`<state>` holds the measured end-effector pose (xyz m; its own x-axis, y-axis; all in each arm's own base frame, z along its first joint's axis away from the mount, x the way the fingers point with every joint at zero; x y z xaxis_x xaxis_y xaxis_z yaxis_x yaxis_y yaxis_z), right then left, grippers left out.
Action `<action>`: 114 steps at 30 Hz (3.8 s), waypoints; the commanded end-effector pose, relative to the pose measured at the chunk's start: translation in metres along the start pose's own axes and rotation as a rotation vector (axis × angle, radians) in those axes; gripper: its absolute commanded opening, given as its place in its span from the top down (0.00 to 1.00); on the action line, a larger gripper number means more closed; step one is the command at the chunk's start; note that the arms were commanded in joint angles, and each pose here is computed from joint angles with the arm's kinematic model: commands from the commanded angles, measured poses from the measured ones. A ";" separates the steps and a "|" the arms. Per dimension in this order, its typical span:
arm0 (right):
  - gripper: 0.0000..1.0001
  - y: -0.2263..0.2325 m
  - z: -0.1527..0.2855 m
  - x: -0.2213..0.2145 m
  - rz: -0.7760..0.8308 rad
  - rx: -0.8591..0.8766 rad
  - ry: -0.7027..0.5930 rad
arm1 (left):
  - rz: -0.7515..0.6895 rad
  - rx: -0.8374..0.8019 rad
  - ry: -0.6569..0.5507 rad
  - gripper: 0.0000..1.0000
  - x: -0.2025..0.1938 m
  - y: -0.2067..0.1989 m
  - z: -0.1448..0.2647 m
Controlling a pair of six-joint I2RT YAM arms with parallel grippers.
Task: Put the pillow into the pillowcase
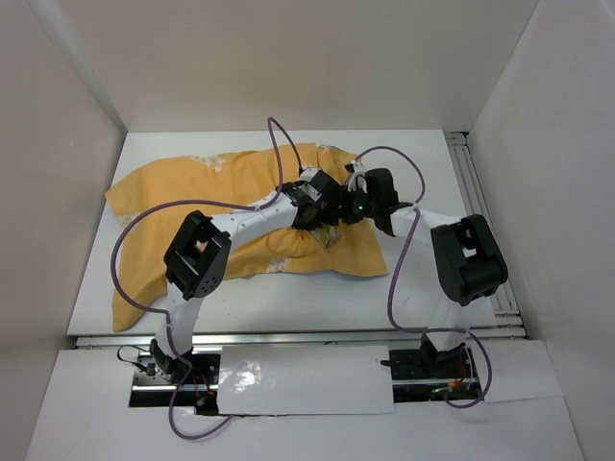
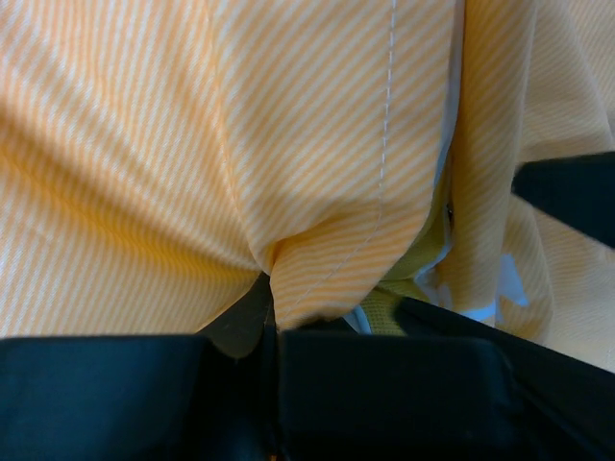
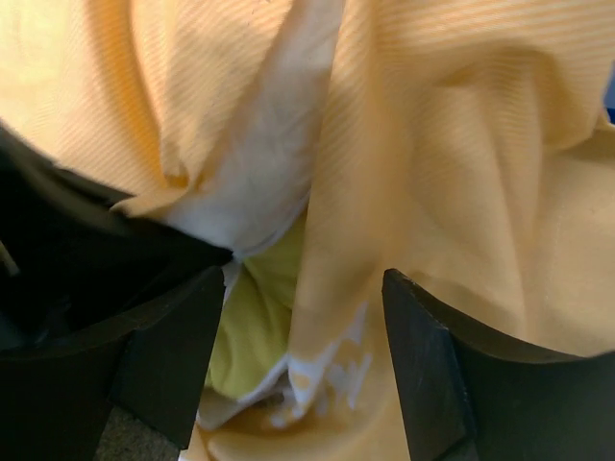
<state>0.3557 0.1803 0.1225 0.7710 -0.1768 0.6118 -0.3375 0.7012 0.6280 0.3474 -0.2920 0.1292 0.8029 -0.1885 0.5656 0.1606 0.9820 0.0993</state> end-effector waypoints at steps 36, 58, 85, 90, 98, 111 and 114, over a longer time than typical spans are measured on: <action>1.00 0.064 0.082 0.066 0.107 0.312 -0.148 | 0.046 -0.226 -0.125 0.79 0.036 0.031 0.039; 0.43 0.045 0.065 0.056 0.104 -0.120 -0.105 | 0.054 -0.188 -0.322 0.50 0.048 0.076 0.125; 1.00 0.046 -0.034 0.053 0.176 -0.236 0.011 | 0.444 0.061 -0.225 0.48 -0.036 0.238 0.117; 1.00 0.071 0.009 0.085 0.209 -0.312 -0.180 | 0.522 0.115 -0.245 0.51 -0.051 0.263 0.124; 1.00 0.112 0.041 0.092 0.263 -0.268 -0.264 | 0.572 0.099 -0.239 0.56 -0.052 0.274 0.121; 0.00 0.114 0.003 0.094 0.274 -0.303 -0.156 | 0.641 0.113 -0.323 0.03 0.015 0.321 0.129; 0.00 0.135 0.010 0.107 0.307 -0.340 -0.240 | 0.639 0.157 -0.274 0.01 0.028 0.336 0.117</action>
<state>0.3813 0.2424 0.2201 0.6398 0.0030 0.7686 -0.3298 0.9043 0.2710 0.3405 0.0228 0.2745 0.5231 0.4164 0.7436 -0.3719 0.8966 -0.2404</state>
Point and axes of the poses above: each gripper's point midway between its finger pads, its own z axis back along the fingers, its own y axis along the line the jaws close on, x = y × z, the point moved 7 cm from there along z, back along the fingers, and after that the axes turned 11 degrees about -z, right-handed, at the moved point
